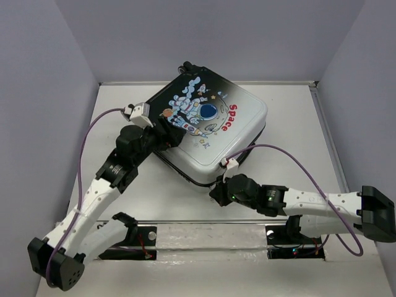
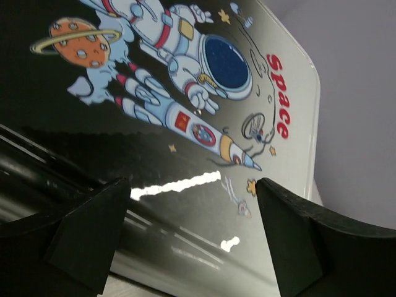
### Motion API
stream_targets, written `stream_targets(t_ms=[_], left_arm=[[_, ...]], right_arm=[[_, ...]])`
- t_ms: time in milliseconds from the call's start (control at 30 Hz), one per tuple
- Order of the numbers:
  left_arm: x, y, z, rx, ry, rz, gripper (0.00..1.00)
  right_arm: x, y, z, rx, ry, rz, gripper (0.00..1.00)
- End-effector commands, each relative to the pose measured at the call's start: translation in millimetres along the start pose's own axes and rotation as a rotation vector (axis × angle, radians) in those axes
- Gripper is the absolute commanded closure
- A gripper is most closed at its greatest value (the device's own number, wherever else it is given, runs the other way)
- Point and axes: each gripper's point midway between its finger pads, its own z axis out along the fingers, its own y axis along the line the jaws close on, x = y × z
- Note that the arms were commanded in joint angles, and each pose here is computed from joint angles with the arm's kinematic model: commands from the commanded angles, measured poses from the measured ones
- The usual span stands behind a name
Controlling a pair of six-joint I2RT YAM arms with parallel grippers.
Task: Pack the luggage
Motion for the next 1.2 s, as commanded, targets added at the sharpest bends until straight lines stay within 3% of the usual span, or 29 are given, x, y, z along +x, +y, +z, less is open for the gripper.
stream_targets(t_ms=[0,100,200,400,467,567,600,633,800,1000,1167], left_arm=[[109,42,-42,-0.064,0.394,-0.020,0.01],[137,36,-46,0.021,0.474,-0.103,0.01],[144,22,-38,0.094,0.476,-0.151,0.01],[156,-11,-23,0.142,0.522,-0.098,0.01],[164,2,-26,0.074,0.547,-0.053,0.01],[145,36,-36,-0.121,0.450,0.004,0.01],[119,47,-39,-0.196,0.337,0.025,0.01],[110,52,-45,-0.237,0.300,0.031,0.01],[108,73,-77,-0.354,0.332,0.056,0.01],[163,57,-69,-0.202,0.514,-0.053,0.01],[141,13,-41,-0.024,0.417,-0.149,0.01]], right_arm=[[-36,20,-4,-0.075,-0.125,0.039,0.93],[-37,22,-6,-0.087,-0.125,0.036,0.93],[-34,23,-5,-0.093,-0.111,0.035,0.93],[-30,25,-1,-0.097,-0.086,0.031,0.93],[-30,25,-2,-0.094,-0.084,0.030,0.93],[-30,21,-5,-0.084,-0.089,0.028,0.93],[-29,19,-5,-0.075,-0.088,0.025,0.93],[-30,19,-6,-0.076,-0.091,0.026,0.93],[-30,17,-8,-0.072,-0.094,0.025,0.93],[-29,14,-12,-0.072,-0.096,0.029,0.93],[-25,16,-11,-0.080,-0.075,0.018,0.93]])
